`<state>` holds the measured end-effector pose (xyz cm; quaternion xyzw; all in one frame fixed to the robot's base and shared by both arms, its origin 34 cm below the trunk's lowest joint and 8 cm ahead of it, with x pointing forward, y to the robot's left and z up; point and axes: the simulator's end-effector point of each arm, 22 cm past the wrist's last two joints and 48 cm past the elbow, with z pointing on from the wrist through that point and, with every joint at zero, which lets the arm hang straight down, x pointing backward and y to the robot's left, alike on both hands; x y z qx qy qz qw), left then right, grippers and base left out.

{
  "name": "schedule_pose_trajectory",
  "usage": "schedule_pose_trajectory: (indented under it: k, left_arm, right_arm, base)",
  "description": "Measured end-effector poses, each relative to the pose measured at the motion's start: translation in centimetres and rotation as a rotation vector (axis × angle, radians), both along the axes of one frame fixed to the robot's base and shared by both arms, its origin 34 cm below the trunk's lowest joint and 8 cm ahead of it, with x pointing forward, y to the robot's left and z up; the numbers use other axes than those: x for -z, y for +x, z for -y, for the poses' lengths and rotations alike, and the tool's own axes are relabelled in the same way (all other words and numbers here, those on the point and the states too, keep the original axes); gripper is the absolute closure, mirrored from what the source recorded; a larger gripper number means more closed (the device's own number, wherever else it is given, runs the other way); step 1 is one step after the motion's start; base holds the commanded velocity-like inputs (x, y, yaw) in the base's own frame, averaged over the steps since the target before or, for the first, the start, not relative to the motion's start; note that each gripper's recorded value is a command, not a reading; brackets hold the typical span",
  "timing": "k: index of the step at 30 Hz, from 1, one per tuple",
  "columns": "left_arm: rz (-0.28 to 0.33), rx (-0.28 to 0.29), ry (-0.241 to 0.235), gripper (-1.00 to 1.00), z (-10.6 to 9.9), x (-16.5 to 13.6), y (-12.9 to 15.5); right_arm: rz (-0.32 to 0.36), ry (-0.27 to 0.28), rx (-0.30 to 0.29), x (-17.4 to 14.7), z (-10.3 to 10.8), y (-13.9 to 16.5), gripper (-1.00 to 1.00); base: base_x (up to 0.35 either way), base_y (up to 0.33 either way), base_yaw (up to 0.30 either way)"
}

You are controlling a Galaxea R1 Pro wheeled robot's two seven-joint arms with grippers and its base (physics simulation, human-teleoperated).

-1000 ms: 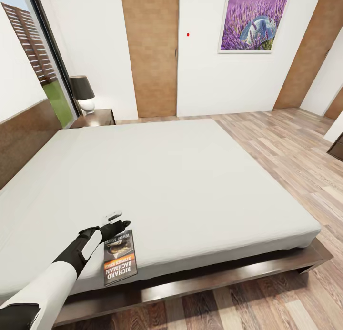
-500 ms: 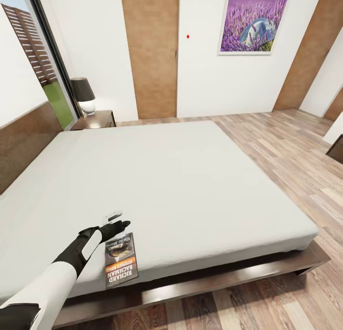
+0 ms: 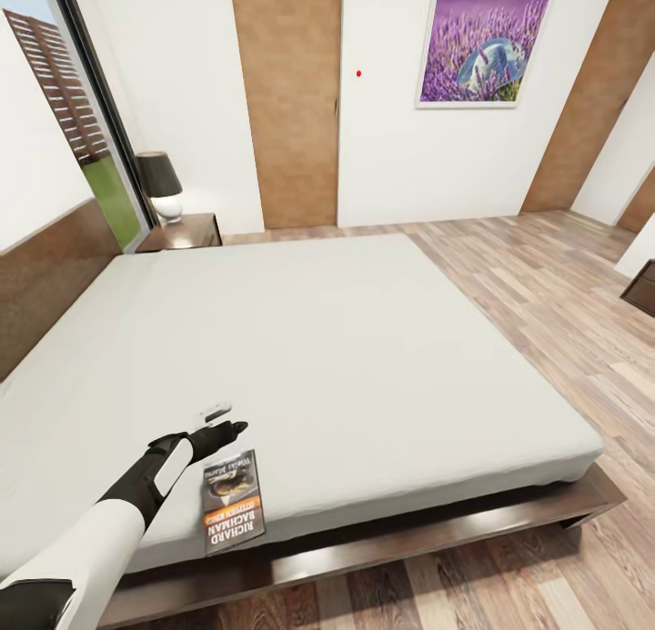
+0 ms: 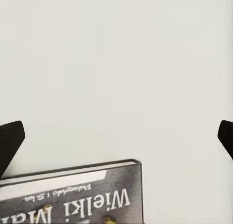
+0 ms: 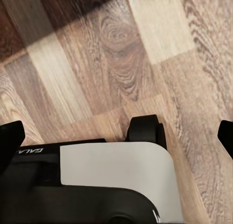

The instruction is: In the bedroom, move the book from the bed onto either nightstand, and place the two sandals side by side next to the bed.

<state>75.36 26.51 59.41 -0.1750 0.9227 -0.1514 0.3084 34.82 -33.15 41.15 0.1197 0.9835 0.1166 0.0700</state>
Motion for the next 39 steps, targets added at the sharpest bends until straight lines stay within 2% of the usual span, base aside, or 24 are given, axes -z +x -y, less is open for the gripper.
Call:
schedule_pose_trajectory:
  k: [9,11,15,19,22,26,30,31,34,35,39]
  left_arm:
    - [0.002,0.006,-0.009,-1.00,0.2,-1.7,0.1]
    - [0.007,0.015,-0.024,-1.00,0.5,-2.2,0.2]
    - [0.028,0.060,-0.083,-1.00,1.1,-3.5,0.3]
    - [0.059,0.126,-0.171,-1.00,1.9,-5.4,0.2]
    - [0.070,0.161,-0.227,-1.00,1.8,-6.1,-0.5]
    - [0.020,0.190,-0.327,-1.00,1.1,-4.5,-4.7]
    - [0.017,0.226,-0.441,-1.00,1.5,-4.7,-7.9]
    - [0.018,0.240,-0.489,-1.00,1.5,-4.4,-9.9]
    - [0.031,0.251,-0.540,-1.00,1.5,-4.5,-12.1]
    - [0.040,0.258,-0.565,-1.00,1.0,-4.4,-13.7]
    - [0.053,0.266,-0.614,-1.00,0.4,-4.7,-16.8]
  right_arm:
    - [0.000,0.000,0.002,-1.6,0.0,0.1,-1.00]
    - [0.000,0.000,0.002,-2.0,0.0,0.1,-1.00]
    - [0.000,0.000,0.002,-2.6,0.0,0.2,-1.00]
    - [0.000,0.000,0.002,-3.3,0.0,0.2,-1.00]
    - [0.001,0.000,0.002,-3.8,0.0,0.3,-1.00]
    - [-0.001,0.000,0.002,-4.5,0.0,0.2,-1.00]
    - [-0.001,0.000,0.002,-5.2,0.0,0.2,-1.00]
    - [0.000,0.000,0.002,-5.3,0.0,0.3,-1.00]
    - [0.000,0.000,0.002,-5.8,0.0,0.3,-1.00]
    - [-0.001,0.000,0.002,-6.0,0.0,0.3,-1.00]
    - [-0.001,0.000,0.001,-6.6,0.0,0.2,-1.00]
  base:
    - [0.000,0.000,0.000]
    - [0.000,0.000,0.000]
    - [0.000,0.000,0.000]
    - [0.000,0.000,0.000]
    - [0.000,0.000,0.000]
    - [0.000,0.000,0.000]
    - [0.000,0.000,0.000]
    - [0.000,0.000,0.000]
    - [0.000,0.000,0.000]
    - [0.000,0.000,0.000]
    - [0.000,0.000,0.000]
